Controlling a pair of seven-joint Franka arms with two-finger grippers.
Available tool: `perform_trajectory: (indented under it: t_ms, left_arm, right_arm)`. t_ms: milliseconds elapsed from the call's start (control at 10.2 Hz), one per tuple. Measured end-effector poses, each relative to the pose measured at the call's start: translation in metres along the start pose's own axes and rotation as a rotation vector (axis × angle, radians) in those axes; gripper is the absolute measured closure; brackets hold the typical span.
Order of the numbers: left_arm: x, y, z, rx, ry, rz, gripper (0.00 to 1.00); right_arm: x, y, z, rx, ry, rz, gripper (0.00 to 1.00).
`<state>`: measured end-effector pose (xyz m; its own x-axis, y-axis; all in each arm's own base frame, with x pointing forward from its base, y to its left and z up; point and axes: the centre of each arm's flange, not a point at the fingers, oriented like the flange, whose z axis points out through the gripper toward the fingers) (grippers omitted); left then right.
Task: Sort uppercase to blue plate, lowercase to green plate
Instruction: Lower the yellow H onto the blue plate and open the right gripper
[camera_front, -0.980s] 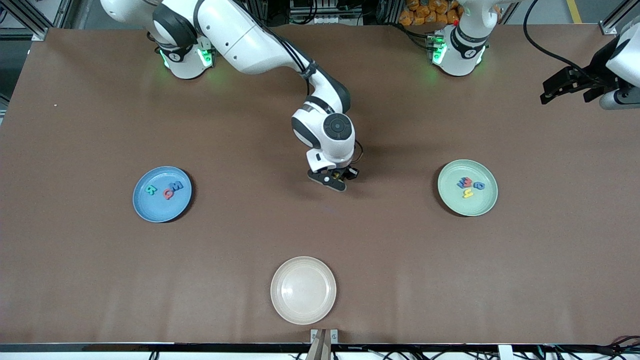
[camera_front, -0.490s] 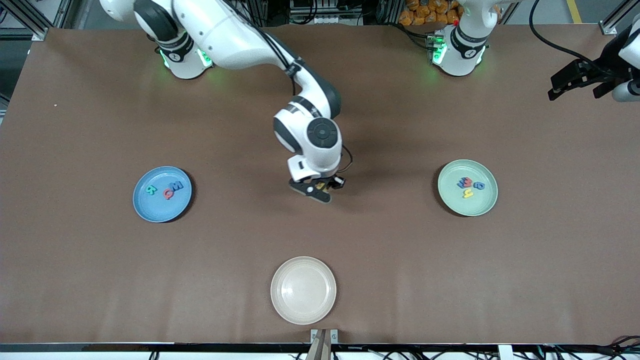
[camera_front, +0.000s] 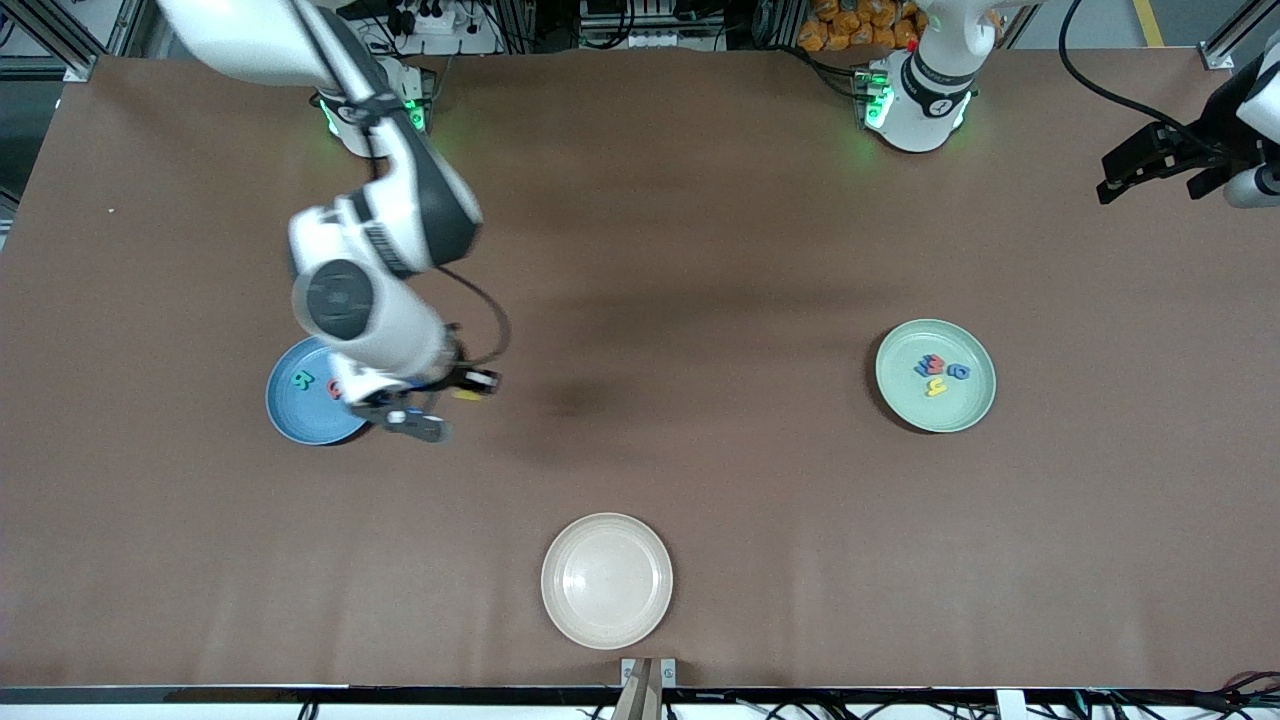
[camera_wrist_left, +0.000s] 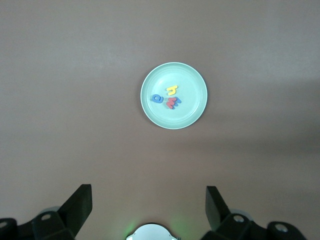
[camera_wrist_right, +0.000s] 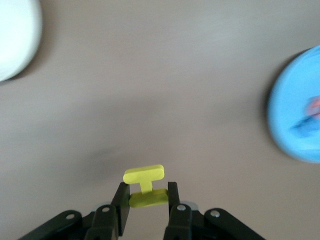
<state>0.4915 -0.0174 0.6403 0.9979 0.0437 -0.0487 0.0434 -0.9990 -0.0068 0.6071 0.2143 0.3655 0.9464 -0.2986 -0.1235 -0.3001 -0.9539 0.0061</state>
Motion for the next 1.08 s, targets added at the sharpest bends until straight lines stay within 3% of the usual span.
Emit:
perform_trajectory:
  t_ms: [294, 490, 882, 1078]
  left_arm:
    - [0.001, 0.003, 0.000, 0.006, 0.000, 0.007, 0.00]
    - [0.000, 0.009, -0.001, 0.008, 0.003, 0.017, 0.00]
    - [-0.002, 0.024, -0.001, 0.005, 0.004, 0.020, 0.00]
    - [-0.001, 0.023, -0.001, 0.002, 0.004, 0.003, 0.00]
  right_arm:
    - [0.035, 0.141, 0.034, -0.023, -0.078, -0.080, 0.65]
    - [0.052, 0.216, 0.063, -0.007, -0.079, -0.115, 0.65]
    - [0.062, 0.239, 0.124, -0.005, -0.061, -0.117, 0.65]
    - [0.067, 0.240, 0.132, -0.004, -0.035, -0.115, 0.60]
